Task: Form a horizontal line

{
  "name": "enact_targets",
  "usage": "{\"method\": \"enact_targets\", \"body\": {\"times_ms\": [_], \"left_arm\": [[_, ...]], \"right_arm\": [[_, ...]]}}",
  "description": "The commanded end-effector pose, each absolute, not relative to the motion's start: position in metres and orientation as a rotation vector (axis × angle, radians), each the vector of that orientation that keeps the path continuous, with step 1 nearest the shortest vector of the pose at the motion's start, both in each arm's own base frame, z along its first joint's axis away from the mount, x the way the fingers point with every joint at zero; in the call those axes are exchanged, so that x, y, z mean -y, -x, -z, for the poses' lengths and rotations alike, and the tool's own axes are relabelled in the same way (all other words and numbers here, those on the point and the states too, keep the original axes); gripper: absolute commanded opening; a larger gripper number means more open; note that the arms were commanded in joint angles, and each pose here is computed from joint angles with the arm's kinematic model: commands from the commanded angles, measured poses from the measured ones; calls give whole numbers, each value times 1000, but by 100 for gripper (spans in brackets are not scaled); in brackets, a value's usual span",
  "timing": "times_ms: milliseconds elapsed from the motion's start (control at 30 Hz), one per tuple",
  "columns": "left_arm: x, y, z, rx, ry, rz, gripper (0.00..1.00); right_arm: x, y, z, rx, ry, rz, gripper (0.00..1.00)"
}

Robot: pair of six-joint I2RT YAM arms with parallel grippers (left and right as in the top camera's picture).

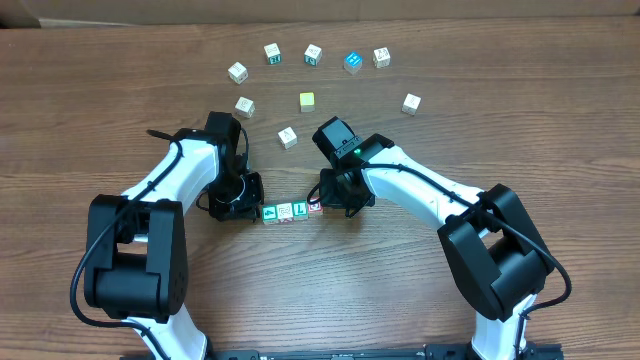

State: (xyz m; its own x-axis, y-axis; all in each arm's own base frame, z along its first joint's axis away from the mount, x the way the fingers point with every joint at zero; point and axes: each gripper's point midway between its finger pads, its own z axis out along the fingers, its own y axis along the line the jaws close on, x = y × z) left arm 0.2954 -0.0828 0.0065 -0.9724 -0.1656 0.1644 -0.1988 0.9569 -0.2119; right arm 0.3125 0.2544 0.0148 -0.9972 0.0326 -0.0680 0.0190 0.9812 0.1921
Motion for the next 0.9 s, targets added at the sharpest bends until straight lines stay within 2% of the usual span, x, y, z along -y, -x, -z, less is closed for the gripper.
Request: {"method": "enact_targets", "body": {"times_ms": [0,867], "left_arm": [[92,-302,-13,2992,-214,-380,4],[103,-314,-12,3052,-202,-380,4]], "right_arm": [[-260,-307,-15,-3070,-19,-332,4],[-265,-303,-15,-3079,-3,-350,4]]}}
